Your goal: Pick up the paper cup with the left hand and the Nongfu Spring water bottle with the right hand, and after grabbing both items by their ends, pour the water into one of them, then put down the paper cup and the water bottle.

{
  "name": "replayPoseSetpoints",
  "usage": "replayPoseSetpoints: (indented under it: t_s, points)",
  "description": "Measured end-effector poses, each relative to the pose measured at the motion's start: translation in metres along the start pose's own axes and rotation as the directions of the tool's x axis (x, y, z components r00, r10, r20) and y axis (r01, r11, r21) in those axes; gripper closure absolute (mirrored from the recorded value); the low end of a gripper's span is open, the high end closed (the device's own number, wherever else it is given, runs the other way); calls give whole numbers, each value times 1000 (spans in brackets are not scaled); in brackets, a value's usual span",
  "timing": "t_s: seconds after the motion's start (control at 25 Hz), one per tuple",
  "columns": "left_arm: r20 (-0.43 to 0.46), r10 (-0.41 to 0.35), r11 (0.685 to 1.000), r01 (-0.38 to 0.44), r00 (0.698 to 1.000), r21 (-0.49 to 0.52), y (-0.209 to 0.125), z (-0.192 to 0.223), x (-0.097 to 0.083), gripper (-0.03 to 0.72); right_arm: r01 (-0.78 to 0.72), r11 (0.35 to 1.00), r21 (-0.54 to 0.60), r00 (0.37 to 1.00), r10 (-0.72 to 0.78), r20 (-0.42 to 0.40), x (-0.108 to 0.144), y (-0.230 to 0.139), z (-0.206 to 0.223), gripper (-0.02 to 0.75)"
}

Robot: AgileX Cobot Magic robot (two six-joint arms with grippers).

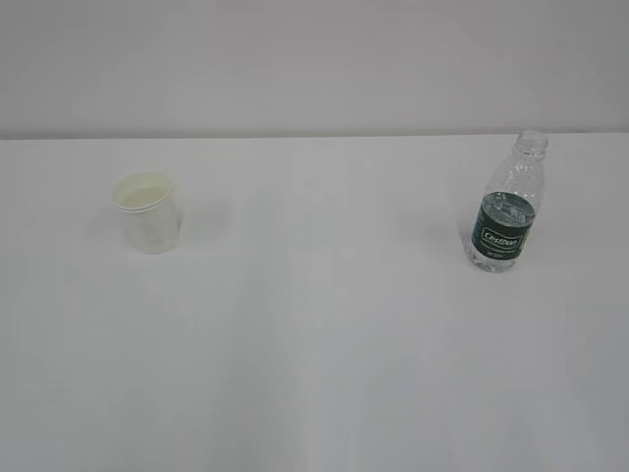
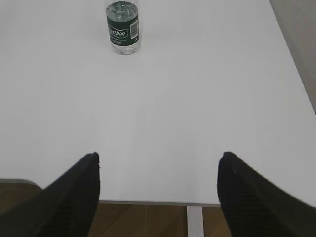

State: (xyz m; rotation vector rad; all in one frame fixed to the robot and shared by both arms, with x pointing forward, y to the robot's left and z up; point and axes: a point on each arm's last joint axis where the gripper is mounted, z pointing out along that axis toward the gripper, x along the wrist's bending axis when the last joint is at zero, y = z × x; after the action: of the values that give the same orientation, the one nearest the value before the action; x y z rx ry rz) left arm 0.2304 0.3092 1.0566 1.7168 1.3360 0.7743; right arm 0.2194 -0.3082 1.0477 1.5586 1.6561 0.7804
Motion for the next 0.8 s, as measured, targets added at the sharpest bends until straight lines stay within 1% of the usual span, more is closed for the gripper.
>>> replayPoseSetpoints:
  t_s: [0.24, 0.36, 0.52, 0.72, 0.8]
  points:
    - [1, 0, 1000, 0, 1000, -8, 0, 1, 0, 239, 7, 999, -37, 1000, -7, 9, 0, 1, 8, 184]
    - [1, 0, 1000, 0, 1000, -8, 0, 1, 0, 252, 9, 999, -47, 1000, -8, 11, 0, 2, 9, 184]
    - [1, 0, 1000, 0, 1000, -8, 0, 1, 0, 272, 10, 999, -47, 1000, -9, 15, 0, 2, 9, 184]
    - [2, -1, 1000, 1, 1000, -7, 0, 1, 0, 279, 10, 999, -47, 1000, -9, 15, 0, 2, 9, 184]
    - [-2, -5, 1000, 5, 1000, -7, 0, 1, 0, 279, 0, 999, -45, 1000, 2, 31, 0, 2, 9, 184]
